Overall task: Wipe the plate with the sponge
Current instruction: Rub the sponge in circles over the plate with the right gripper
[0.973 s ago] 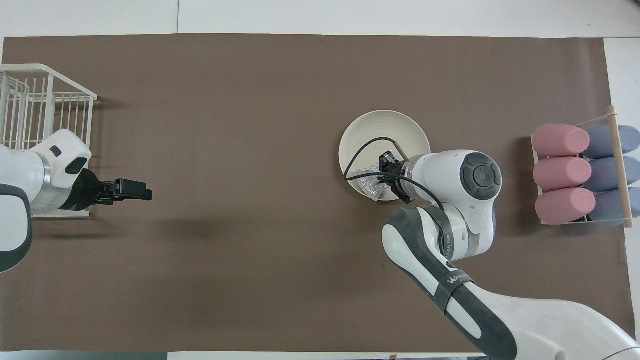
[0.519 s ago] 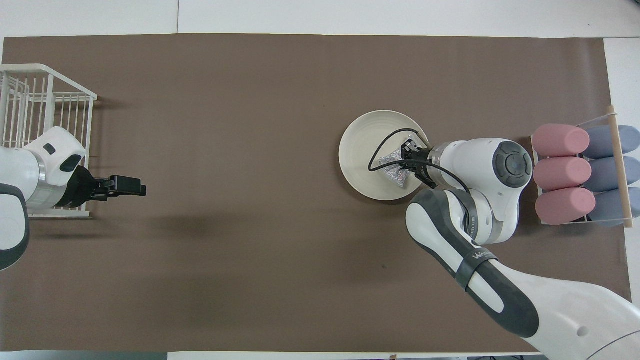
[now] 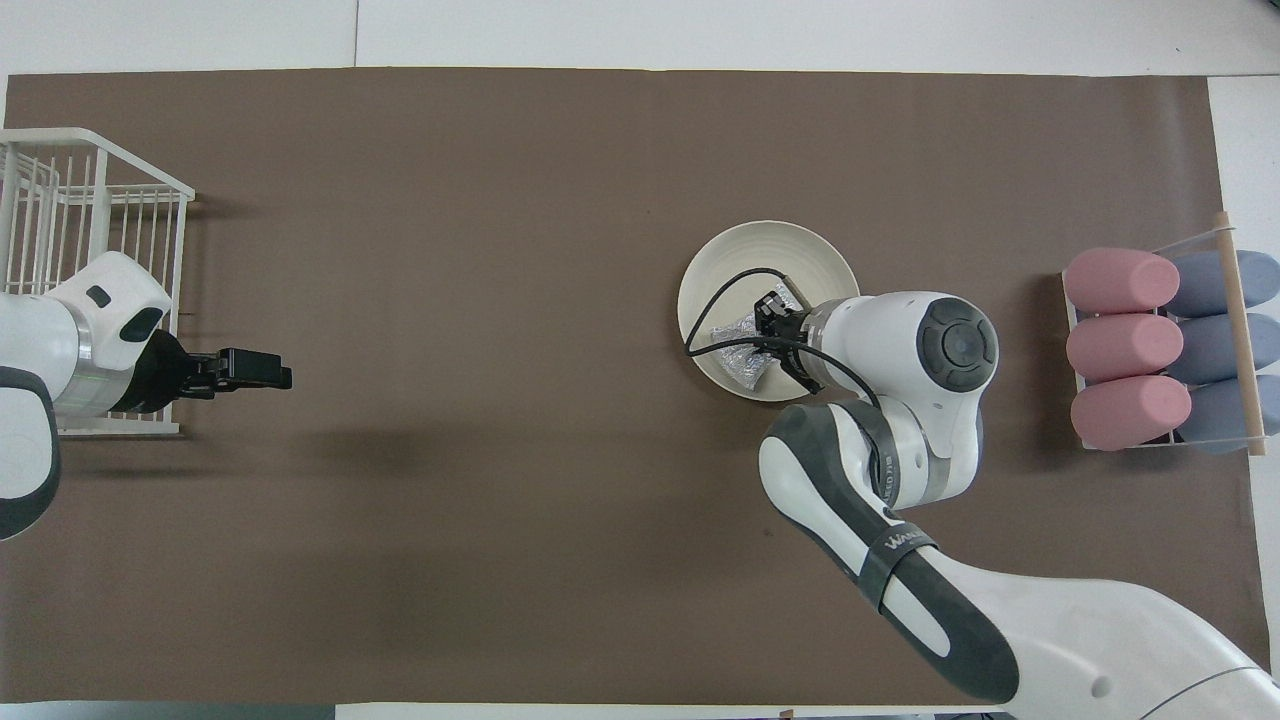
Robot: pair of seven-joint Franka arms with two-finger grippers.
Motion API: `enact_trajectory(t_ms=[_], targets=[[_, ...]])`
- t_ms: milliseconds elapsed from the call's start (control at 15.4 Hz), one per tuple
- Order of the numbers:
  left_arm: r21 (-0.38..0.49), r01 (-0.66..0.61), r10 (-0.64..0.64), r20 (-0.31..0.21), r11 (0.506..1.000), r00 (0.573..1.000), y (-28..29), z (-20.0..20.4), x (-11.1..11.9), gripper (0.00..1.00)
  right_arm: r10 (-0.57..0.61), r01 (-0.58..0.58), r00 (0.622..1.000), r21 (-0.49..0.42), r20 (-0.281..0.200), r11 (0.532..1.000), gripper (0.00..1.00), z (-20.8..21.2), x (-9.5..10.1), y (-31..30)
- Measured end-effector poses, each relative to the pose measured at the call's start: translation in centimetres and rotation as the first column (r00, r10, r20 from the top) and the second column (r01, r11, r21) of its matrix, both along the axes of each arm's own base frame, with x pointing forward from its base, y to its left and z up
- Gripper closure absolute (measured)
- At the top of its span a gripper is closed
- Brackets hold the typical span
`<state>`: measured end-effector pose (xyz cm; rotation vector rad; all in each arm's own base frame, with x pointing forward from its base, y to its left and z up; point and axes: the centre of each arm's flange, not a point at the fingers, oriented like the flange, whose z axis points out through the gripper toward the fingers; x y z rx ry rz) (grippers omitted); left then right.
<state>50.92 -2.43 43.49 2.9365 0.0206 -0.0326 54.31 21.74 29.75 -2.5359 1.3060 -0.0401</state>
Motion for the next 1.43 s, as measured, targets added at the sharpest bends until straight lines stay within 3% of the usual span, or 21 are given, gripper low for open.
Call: enact_trajectory(t_ms=[195, 259, 584, 649, 714, 908, 1103, 1362, 1427], targets=[[0.001, -0.001, 0.001, 0.006, 1.0, 1.0, 0.0, 0.0, 0.1, 0.0, 0.001, -0.001, 1.0, 0.002, 0.006, 1.0, 0.98, -0.1, -0.2, 0.7], [0.001, -0.002, 0.002, 0.009, 1.0, 1.0, 0.0, 0.1, 0.1, 0.07, 0.013, -0.013, 1.0, -0.002, 0.013, 1.0, 0.98, -0.1, 0.1, -0.1], [0.002, -0.008, 0.008, 0.014, 1.0, 1.0, 0.1, 0.1, 0.2, 0.67, 0.083, -0.081, 0.995, -0.039, 0.055, 0.996, 0.98, -0.2, 2.3, -6.6], [0.002, -0.008, 0.008, 0.015, 1.0, 1.0, 0.1, 0.1, 0.2, 0.75, 0.087, -0.085, 0.995, -0.04, 0.056, 0.996, 0.98, -0.2, 2.4, -6.7], [0.002, -0.009, 0.009, 0.015, 1.0, 1.0, 0.1, 0.1, 0.2, 0.76, 0.091, -0.089, 0.994, -0.04, 0.056, 0.995, 0.98, -0.2, 2.3, -6.4], [0.002, -0.01, 0.01, 0.016, 1.0, 1.0, 0.0, 0.1, 0.2, 0.73, 0.065, -0.064, 0.997, -0.025, 0.042, 0.998, 0.98, -0.2, 1.6, -4.0], [0.002, -0.011, 0.011, 0.018, 1.0, 1.0, 0.0, 0.1, 0.2, 0.44, 0.039, -0.039, 0.999, -0.005, 0.019, 0.999, 0.98, -0.2, 0.2, 0.1], [0.002, -0.012, 0.012, 0.019, 1.0, 1.0, 0.0, 0.1, 0.3, 0.02, 0.027, -0.027, 0.999, 0.0, -0.017, 1.0, 0.98, 0.5, 0.4, 0.3], [0.002, -0.012, 0.012, 0.02, 1.0, 1.0, 0.0, 0.1, 0.3, 0.0, 0.017, -0.017, 0.999, 0.005, -0.048, 1.0, 0.98, 1.5, 0.8, 0.4]])
